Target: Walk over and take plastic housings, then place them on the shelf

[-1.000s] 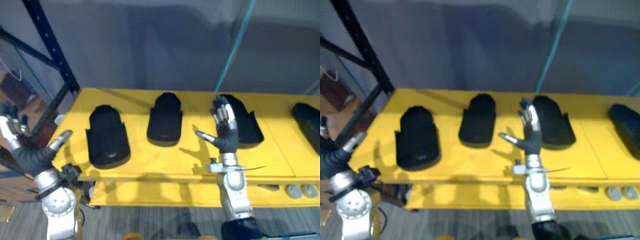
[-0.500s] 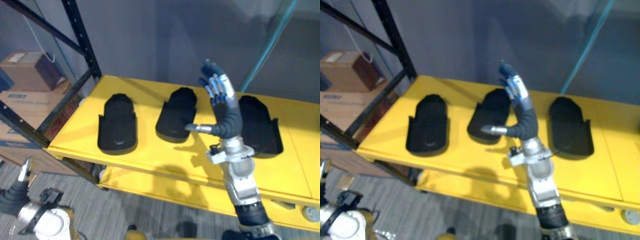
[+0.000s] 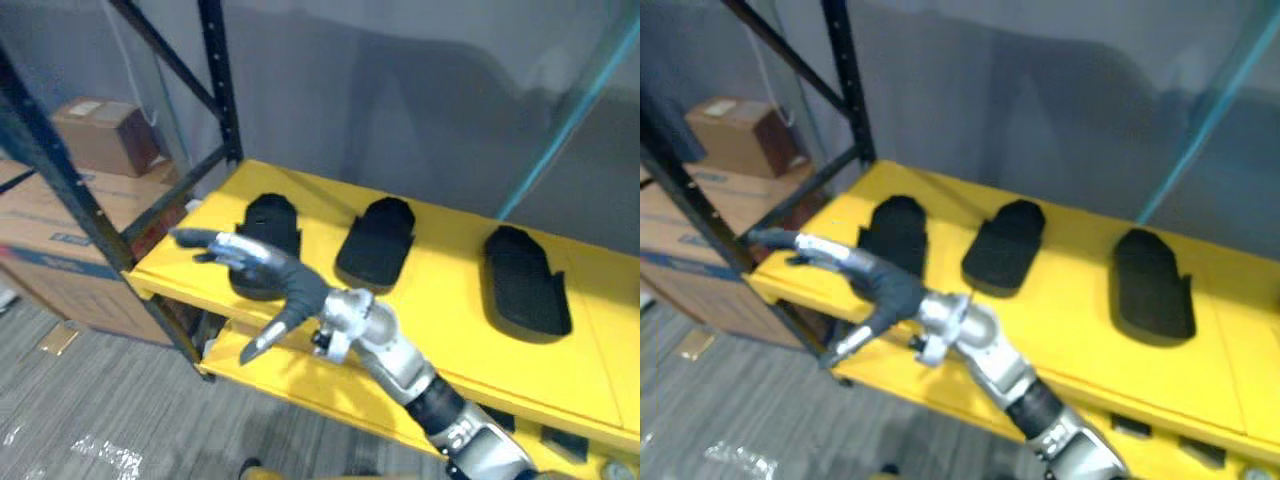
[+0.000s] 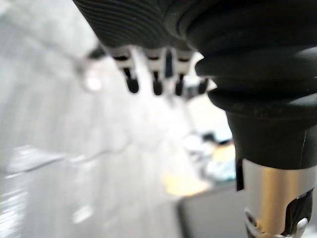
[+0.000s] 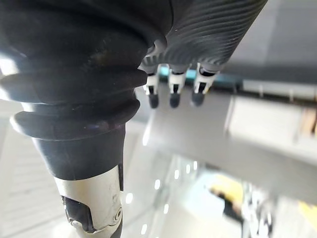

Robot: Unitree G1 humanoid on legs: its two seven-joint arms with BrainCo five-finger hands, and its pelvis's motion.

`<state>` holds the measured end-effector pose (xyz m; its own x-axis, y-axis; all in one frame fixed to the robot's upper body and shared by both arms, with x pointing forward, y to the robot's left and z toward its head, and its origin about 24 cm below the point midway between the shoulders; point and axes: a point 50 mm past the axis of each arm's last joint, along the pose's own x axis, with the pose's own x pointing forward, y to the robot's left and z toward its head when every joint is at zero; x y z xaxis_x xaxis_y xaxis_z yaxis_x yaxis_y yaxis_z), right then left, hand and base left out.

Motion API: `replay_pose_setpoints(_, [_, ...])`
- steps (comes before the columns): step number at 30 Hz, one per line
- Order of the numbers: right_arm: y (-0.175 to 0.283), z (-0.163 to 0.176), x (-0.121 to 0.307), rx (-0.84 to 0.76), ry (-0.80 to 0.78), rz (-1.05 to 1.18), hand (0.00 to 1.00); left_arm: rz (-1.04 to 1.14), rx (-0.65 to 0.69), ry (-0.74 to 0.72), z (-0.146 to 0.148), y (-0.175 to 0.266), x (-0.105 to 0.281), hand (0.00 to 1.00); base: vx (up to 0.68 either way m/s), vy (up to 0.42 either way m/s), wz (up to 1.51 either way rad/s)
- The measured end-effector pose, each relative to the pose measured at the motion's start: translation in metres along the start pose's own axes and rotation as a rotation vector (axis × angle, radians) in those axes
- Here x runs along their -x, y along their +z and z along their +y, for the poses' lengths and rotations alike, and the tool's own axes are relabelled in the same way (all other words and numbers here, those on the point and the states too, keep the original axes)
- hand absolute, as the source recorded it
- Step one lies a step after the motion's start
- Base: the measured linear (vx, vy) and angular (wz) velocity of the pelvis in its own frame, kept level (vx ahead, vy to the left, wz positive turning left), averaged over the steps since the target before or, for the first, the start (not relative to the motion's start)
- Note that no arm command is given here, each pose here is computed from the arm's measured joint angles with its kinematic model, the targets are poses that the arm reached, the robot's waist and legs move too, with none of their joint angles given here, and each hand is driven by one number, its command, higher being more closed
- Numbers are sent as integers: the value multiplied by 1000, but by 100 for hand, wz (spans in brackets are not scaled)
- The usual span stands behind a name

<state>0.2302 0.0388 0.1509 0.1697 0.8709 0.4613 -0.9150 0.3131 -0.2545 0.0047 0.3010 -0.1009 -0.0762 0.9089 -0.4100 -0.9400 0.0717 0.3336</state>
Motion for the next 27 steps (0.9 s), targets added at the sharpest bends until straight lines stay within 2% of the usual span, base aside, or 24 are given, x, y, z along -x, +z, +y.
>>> replay_pose_setpoints(1, [-5, 1, 0, -14, 3, 26, 0, 33, -35, -69, -4, -7, 4, 0, -4, -37, 40])
replay_pose_setpoints(3, [-26, 5, 4, -57, 13, 144, 0, 153, -184, -373, -30, -35, 24, 0, -8, -29, 21])
replay_pose_setpoints(6, [-57, 7, 16, -47, 22, 308, 0, 238, -301, -658, -55, -57, 53, 0, -5, -7, 1])
replay_pose_setpoints(8, [-68, 9, 22, -15, 43, 382, 0, 245, -321, -743, -63, -60, 61, 0, 0, 0, 0])
replay_pose_setpoints(11, [-79, 12, 23, 65, 128, 476, 0, 264, -334, -818, -68, -63, 68, 0, 0, 0, 0])
replay_pose_setpoints(15, [-80, -4, 14, 215, 173, 560, 0, 270, -392, -874, -71, -65, 70, 0, -7, -9, 2])
replay_pose_setpoints(22, [-63, -57, 9, 368, 0, 589, 0, 345, -485, -939, -64, -72, 66, 0, 15, -8, 6])
replay_pose_setpoints(27, [-50, -78, 10, 416, -78, 572, 0, 398, -472, -940, -61, -75, 65, 0, 0, 0, 0])
